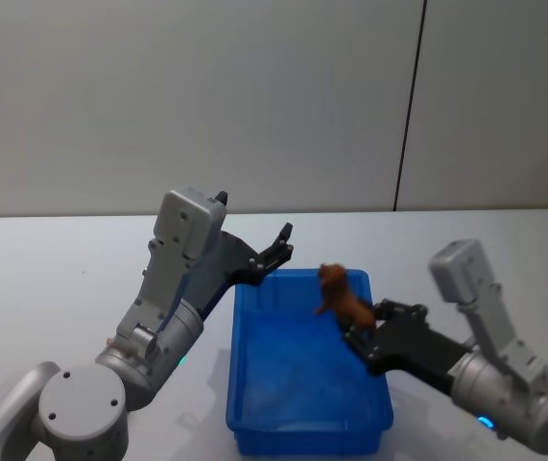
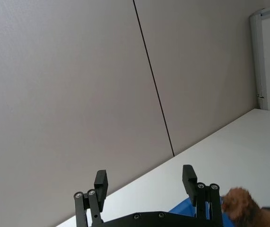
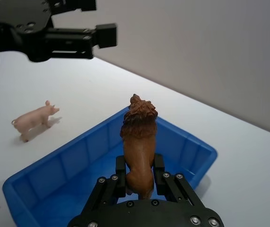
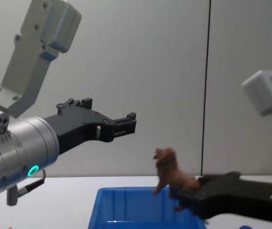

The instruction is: Pick up the two dolls from the table and place them into the box.

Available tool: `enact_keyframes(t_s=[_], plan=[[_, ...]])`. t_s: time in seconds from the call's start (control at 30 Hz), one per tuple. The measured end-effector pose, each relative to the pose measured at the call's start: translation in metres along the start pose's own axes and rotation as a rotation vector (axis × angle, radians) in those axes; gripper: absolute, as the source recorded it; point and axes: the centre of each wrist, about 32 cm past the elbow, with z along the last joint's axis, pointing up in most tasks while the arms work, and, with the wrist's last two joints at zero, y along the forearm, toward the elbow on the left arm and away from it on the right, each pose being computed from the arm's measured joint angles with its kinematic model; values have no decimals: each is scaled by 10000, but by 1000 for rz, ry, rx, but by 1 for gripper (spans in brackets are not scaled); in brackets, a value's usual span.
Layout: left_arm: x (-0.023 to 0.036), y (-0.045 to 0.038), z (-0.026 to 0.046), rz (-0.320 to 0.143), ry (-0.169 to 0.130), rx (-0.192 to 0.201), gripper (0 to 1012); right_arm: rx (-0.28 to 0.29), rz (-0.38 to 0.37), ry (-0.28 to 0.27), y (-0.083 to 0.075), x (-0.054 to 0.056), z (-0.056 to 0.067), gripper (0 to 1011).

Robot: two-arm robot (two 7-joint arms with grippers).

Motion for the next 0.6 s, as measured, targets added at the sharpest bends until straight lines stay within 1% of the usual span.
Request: enact_keyframes(t_s=[0.13, 0.23, 0.33, 0.37, 0.43, 0.47, 0.57, 0.6], plan=[[0, 0, 0, 0, 0, 0, 1001, -24, 26, -8, 85, -72, -17, 329], [0, 0, 0, 0, 0, 0, 1001, -35, 32, -13, 118, -97, -22, 404], [0, 0, 0, 0, 0, 0, 1001, -46, 36, -18, 155, -123, -36, 518], [0, 0, 0, 0, 0, 0, 1001, -50, 37, -20, 169, -132, -44, 518], [0, 0, 0, 0, 0, 0, 1001, -54, 35, -23, 180, -137, -51, 596], [0, 0, 0, 0, 0, 0, 1001, -55, 35, -24, 185, -138, -53, 607], [0, 0, 0, 0, 0, 0, 1001, -56, 24, -30, 197, -137, -64, 734], [0, 0, 0, 0, 0, 0, 1001, -56, 22, -31, 197, -136, -66, 748]])
